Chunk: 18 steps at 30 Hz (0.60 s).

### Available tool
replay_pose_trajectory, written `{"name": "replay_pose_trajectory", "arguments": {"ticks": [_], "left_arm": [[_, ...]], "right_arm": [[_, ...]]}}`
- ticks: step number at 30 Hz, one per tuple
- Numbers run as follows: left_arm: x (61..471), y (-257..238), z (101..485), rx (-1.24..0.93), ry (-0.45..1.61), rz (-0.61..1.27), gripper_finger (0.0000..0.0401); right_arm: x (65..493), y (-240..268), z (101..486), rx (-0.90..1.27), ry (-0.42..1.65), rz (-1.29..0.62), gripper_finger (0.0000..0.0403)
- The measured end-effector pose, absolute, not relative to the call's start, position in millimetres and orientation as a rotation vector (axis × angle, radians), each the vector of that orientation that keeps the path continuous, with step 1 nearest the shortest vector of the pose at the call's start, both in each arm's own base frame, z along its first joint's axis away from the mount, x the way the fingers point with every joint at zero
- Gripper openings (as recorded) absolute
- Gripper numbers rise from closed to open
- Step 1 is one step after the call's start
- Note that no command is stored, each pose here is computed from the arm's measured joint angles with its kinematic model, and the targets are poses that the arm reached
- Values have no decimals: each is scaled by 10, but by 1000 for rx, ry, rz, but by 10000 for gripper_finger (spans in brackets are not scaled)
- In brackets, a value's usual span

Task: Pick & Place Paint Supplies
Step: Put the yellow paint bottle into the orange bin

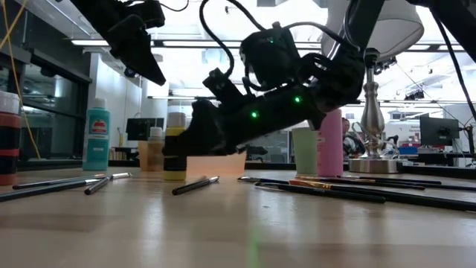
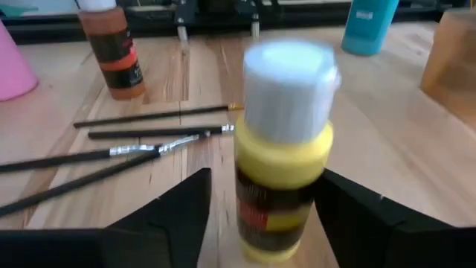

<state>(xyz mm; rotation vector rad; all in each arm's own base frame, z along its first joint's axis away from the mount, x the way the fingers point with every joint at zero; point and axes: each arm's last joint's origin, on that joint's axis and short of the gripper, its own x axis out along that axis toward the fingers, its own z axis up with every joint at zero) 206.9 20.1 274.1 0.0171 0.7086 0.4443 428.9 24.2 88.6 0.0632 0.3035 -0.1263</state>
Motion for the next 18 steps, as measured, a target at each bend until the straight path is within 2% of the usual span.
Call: {"name": "replay_pose_trajectory", "arguments": {"ticks": [12,18], "left_arm": [[2064,200,2735,-2,713,450,241],[2066,199,2738,-6,708,448,241]], "right_arm": [[4275,235,836,75,374,-138,135],[4276,244,858,90,363,-137,117]]}}
